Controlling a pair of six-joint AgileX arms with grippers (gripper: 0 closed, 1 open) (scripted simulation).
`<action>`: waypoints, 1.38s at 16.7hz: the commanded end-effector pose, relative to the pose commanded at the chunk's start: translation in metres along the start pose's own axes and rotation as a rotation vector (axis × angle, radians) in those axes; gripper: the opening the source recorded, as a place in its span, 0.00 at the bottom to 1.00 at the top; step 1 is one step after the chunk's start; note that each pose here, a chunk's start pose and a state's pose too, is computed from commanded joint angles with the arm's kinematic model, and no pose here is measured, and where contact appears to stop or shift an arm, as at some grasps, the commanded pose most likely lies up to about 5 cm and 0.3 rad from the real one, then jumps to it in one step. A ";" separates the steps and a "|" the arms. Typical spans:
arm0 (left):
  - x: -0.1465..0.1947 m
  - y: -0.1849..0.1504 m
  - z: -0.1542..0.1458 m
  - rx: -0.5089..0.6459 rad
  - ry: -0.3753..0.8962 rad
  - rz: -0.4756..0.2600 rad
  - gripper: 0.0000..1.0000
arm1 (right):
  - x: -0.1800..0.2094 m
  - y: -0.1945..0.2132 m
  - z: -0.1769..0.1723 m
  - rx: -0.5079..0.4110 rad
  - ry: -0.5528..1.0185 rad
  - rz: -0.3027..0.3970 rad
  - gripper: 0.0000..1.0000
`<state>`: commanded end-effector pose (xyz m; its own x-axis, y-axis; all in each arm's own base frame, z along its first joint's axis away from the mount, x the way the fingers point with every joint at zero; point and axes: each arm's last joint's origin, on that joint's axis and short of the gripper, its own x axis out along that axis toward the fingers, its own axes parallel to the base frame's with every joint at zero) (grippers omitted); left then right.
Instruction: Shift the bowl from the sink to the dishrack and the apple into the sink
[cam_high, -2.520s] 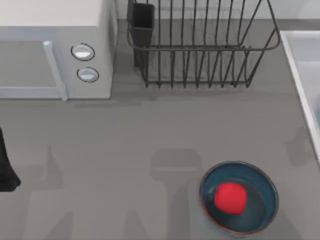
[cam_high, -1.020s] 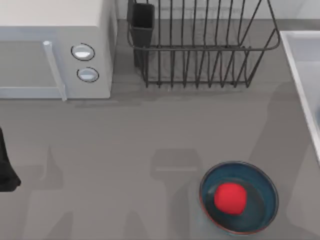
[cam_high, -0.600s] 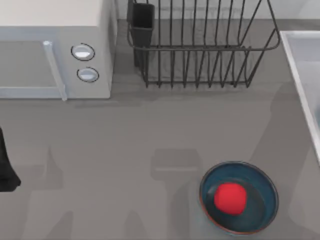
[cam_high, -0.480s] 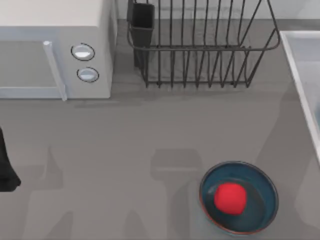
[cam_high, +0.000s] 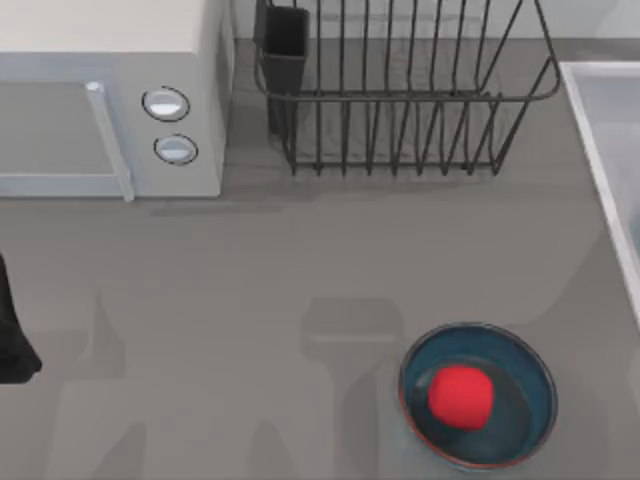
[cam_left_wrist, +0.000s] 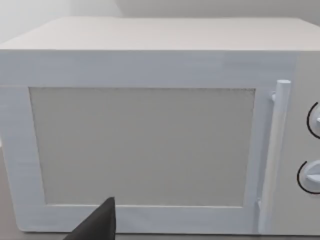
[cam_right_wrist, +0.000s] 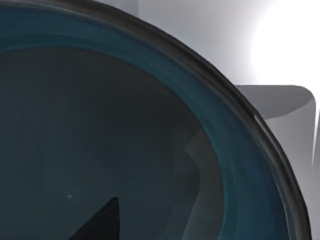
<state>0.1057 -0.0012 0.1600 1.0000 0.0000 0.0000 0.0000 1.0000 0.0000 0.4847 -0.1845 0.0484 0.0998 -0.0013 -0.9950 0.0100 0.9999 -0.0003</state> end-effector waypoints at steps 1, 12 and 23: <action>0.000 0.000 0.000 0.000 0.000 0.000 1.00 | 0.000 0.000 0.000 0.000 0.000 0.000 1.00; 0.000 0.000 0.000 0.000 0.000 0.000 1.00 | 0.000 0.000 0.000 0.000 0.000 0.000 0.25; 0.000 0.000 0.000 0.000 0.000 0.000 1.00 | 0.000 0.000 0.000 0.000 0.000 0.000 0.00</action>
<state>0.1057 -0.0012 0.1600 1.0000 0.0000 0.0000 0.0000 1.0000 0.0000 0.4847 -0.1845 0.0484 0.0998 -0.0013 -0.9950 0.0100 0.9999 -0.0003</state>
